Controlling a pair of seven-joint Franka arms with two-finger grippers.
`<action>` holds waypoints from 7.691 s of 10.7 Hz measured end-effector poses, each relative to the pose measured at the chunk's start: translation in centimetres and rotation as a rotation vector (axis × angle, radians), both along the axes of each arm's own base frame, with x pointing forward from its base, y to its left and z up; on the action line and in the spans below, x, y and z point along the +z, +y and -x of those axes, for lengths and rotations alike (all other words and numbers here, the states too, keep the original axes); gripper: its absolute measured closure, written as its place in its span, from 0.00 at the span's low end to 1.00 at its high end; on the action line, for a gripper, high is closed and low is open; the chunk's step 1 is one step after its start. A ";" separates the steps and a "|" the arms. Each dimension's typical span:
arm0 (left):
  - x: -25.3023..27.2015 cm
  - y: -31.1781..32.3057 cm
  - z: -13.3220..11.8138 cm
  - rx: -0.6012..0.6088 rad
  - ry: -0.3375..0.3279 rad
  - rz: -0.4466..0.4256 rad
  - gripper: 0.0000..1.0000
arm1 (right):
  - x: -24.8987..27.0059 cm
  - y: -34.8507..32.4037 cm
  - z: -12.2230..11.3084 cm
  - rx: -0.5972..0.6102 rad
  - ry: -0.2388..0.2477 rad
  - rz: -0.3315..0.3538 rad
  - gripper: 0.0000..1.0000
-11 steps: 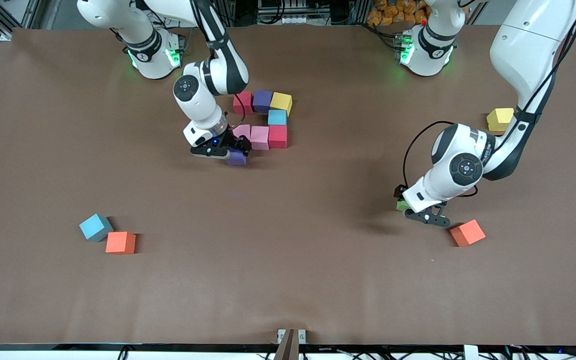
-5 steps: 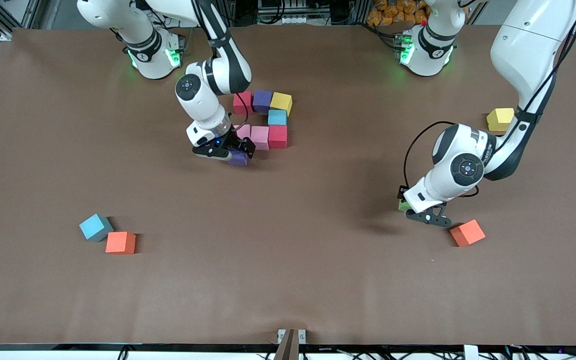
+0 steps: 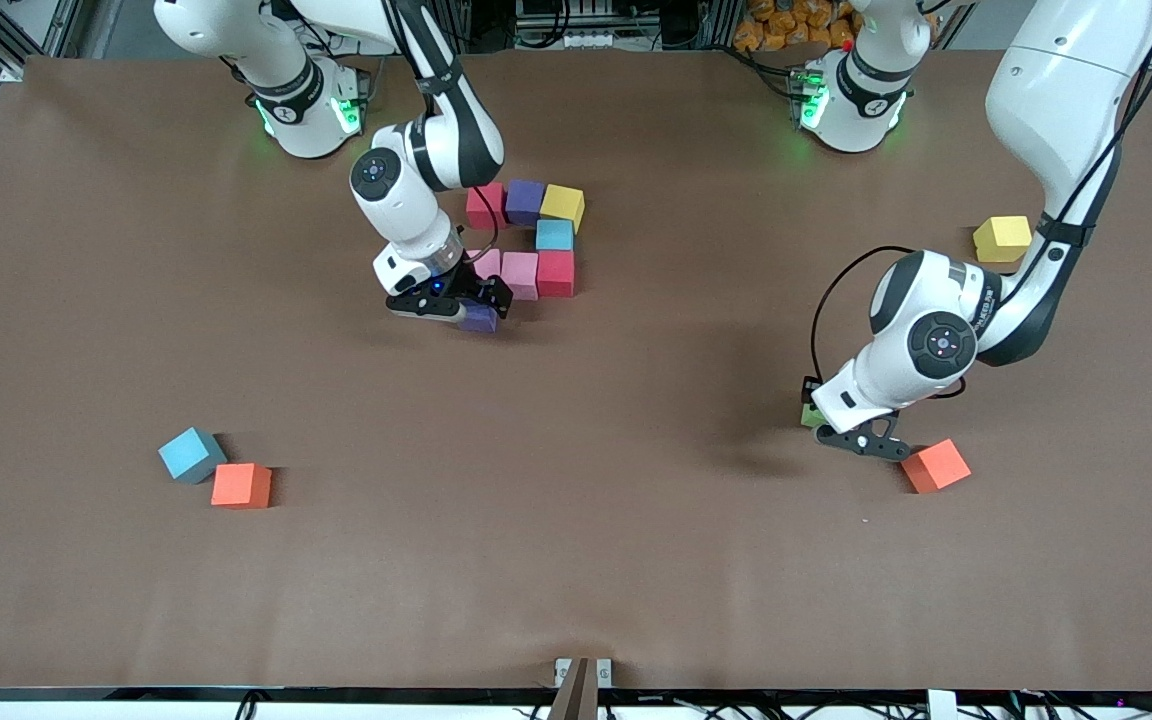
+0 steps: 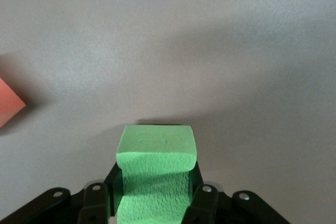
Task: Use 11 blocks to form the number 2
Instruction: 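Release purple and reach the orange cube while the left gripper lifts green, then grasp the orange cube with the right gripper while the left gripper carries green, then set the green cube below purple with the left gripper while right lifts orange, then carry the orange cube to the shape while the left gripper reaches lilac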
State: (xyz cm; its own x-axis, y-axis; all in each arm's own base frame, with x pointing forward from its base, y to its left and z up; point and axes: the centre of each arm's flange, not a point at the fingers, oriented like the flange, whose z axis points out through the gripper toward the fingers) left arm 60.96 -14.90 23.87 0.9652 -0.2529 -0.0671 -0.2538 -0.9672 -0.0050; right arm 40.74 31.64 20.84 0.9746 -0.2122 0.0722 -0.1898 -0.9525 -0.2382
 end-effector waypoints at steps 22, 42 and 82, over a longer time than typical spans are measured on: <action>4.3 -40.0 8.3 0.208 -0.031 0.261 0.54 | 2.5 -34.6 -27.2 0.313 -0.123 0.202 0.00; -0.6 -46.6 13.0 0.349 -0.011 0.470 0.54 | -1.3 -35.6 -30.0 0.088 0.054 0.011 0.01; 6.2 10.5 3.2 0.267 0.047 0.063 0.00 | 4.3 8.5 -18.3 1.267 -0.088 0.035 0.44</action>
State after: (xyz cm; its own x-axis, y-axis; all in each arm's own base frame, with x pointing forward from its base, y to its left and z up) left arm 57.76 -4.45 30.10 0.9944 0.0047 -0.1059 0.0114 -0.9979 0.0634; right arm 59.03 40.12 25.19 0.4843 0.8646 0.1336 0.8703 -0.4606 -0.1744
